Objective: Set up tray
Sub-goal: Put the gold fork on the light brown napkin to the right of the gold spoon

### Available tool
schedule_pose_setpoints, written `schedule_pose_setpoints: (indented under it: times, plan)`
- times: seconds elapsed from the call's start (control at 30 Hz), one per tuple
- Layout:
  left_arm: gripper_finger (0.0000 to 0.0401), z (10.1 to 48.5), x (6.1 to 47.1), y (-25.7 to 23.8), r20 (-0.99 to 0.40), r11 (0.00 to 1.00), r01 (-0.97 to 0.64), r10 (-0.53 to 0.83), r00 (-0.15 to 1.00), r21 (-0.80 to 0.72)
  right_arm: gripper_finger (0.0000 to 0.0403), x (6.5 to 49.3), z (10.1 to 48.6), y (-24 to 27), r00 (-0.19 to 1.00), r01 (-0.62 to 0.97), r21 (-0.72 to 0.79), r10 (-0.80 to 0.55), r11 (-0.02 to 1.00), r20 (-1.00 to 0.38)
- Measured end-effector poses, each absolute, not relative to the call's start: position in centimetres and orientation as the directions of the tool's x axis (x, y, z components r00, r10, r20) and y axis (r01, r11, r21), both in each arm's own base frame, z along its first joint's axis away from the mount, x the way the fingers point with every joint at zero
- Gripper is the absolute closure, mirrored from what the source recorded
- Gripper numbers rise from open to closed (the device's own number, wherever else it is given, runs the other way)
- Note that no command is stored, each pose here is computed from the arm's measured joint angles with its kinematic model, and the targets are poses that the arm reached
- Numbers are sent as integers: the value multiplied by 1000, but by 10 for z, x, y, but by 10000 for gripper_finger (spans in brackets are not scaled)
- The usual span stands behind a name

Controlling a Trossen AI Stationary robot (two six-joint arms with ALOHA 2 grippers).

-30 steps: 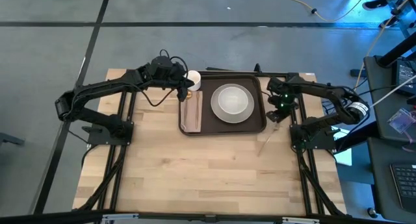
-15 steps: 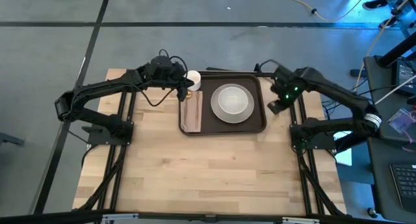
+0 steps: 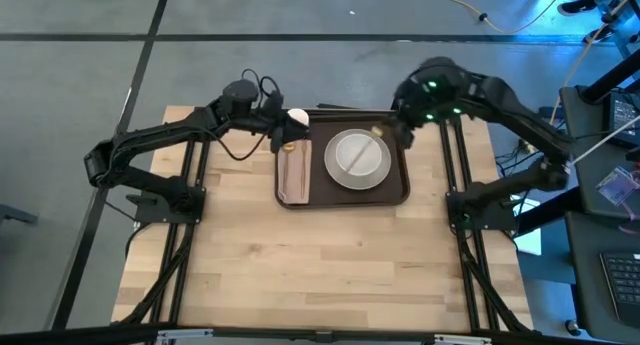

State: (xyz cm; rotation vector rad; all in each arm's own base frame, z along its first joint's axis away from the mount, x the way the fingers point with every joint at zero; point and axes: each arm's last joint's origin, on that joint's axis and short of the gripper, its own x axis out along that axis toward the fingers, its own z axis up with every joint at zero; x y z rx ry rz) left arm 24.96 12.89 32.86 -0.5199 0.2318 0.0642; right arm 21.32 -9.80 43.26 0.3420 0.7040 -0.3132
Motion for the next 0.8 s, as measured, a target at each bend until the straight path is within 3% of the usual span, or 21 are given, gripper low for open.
schedule_pose_setpoints:
  times: [0.23,0.5,0.8]
  plan:
    - [207,344,252,130,-95,857,-74,29,995,-511,402,286,424,-113,703,189,141,-34,972,-710]
    - [211,342,257,125,-107,872,-84,36,994,-483,402,353,417,-121,719,21,144,85,989,-690]
    - [212,338,259,120,-141,867,-93,27,990,-490,402,376,430,-114,757,-33,133,112,991,-644]
